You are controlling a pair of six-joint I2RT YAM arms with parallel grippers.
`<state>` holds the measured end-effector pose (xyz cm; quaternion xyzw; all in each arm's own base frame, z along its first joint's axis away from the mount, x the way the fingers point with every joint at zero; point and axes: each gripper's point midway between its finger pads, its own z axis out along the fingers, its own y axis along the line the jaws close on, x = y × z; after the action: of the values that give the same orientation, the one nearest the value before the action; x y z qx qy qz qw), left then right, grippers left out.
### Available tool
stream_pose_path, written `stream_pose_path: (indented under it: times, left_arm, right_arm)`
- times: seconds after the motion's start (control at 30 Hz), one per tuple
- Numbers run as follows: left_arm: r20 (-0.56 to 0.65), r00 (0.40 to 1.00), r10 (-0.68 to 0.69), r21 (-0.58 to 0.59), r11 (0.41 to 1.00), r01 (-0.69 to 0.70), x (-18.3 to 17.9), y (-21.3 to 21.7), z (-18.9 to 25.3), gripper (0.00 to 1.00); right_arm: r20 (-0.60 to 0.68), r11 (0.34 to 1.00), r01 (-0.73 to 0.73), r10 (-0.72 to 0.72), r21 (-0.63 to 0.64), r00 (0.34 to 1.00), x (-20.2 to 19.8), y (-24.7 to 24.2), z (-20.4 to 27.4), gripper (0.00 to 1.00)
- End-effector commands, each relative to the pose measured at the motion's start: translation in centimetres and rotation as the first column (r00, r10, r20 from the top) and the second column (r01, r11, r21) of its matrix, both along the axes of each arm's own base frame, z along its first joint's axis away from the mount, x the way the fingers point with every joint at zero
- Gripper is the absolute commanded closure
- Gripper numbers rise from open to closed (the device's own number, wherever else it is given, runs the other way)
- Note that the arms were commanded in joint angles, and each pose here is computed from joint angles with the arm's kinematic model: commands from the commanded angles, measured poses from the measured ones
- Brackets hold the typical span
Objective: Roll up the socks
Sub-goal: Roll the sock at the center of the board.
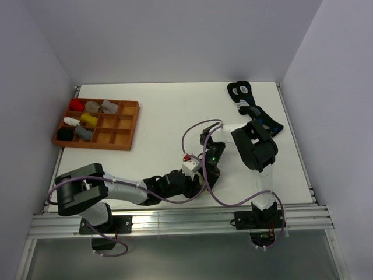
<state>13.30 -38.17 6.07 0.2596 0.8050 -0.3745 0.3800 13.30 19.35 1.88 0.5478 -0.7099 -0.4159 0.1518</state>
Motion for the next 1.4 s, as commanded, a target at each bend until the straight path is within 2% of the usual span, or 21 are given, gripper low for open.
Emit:
stream_pose_path:
  times: [0.0,0.3,0.63,0.8,0.87,0.97,1.0,1.07,1.13,1.27,1.37]
  left_arm:
    - [0.048,0.996,-0.072,-0.059,0.995,0.075,-0.5,-2.2,1.9,0.62]
    - [-0.004,0.993,-0.121,-0.051,0.991,0.120,-1.5,-2.8,-0.1,0.63]
    - [-0.028,0.996,-0.081,0.015,0.997,0.082,-1.1,-2.2,-2.7,0.64]
    - [-0.047,0.994,-0.103,0.037,0.994,0.105,-1.6,-2.2,-3.7,0.64]
    - [-0.066,0.993,-0.099,0.051,0.993,0.102,-1.7,-2.2,-4.4,0.65]
    - [-0.100,0.991,-0.090,0.068,0.993,0.097,-2.0,-1.9,-5.3,0.77]
    - [-0.114,0.989,-0.092,0.079,0.992,0.101,-2.2,-1.8,-5.8,0.84]
    - [-0.154,0.984,-0.090,0.100,0.989,0.106,-2.7,-1.5,-6.6,0.90]
    - [-0.182,0.980,-0.077,0.113,0.989,0.098,-2.9,-1.2,-7.1,1.00]
    - [-0.260,0.965,-0.038,0.145,0.986,0.078,-3.7,-0.4,-8.0,1.00]
    - [-0.317,0.948,0.010,0.181,0.982,0.050,-4.2,0.5,-8.6,1.00]
  right_arm:
    - [0.028,1.000,-0.002,0.003,-0.012,1.000,1.0,0.0,-0.4,0.86]
    - [0.029,1.000,0.002,-0.001,-0.021,1.000,1.1,-0.1,-0.7,0.86]
    - [0.034,1.000,0.003,-0.003,-0.021,0.999,0.9,-0.2,-0.8,0.87]
    - [0.039,1.000,0.005,-0.004,-0.025,0.999,0.9,-0.3,-0.8,0.86]
    - [0.051,1.000,0.006,-0.005,-0.019,0.999,1.1,-0.1,-0.7,0.86]
    - [0.080,1.000,0.014,-0.014,-0.010,0.997,1.3,-0.1,-0.6,0.86]
    - [0.097,1.000,0.019,-0.018,-0.002,0.995,1.4,0.1,-0.4,0.85]
    - [0.119,0.999,0.033,-0.033,0.001,0.992,1.7,0.1,-0.5,0.82]
    - [0.144,0.999,0.043,-0.044,0.007,0.989,1.8,0.2,-0.2,0.75]
    - [0.266,0.993,0.116,-0.120,0.031,0.957,3.7,0.9,0.1,0.59]
    - [0.369,0.980,0.190,-0.197,0.055,0.908,5.8,0.8,1.0,0.55]
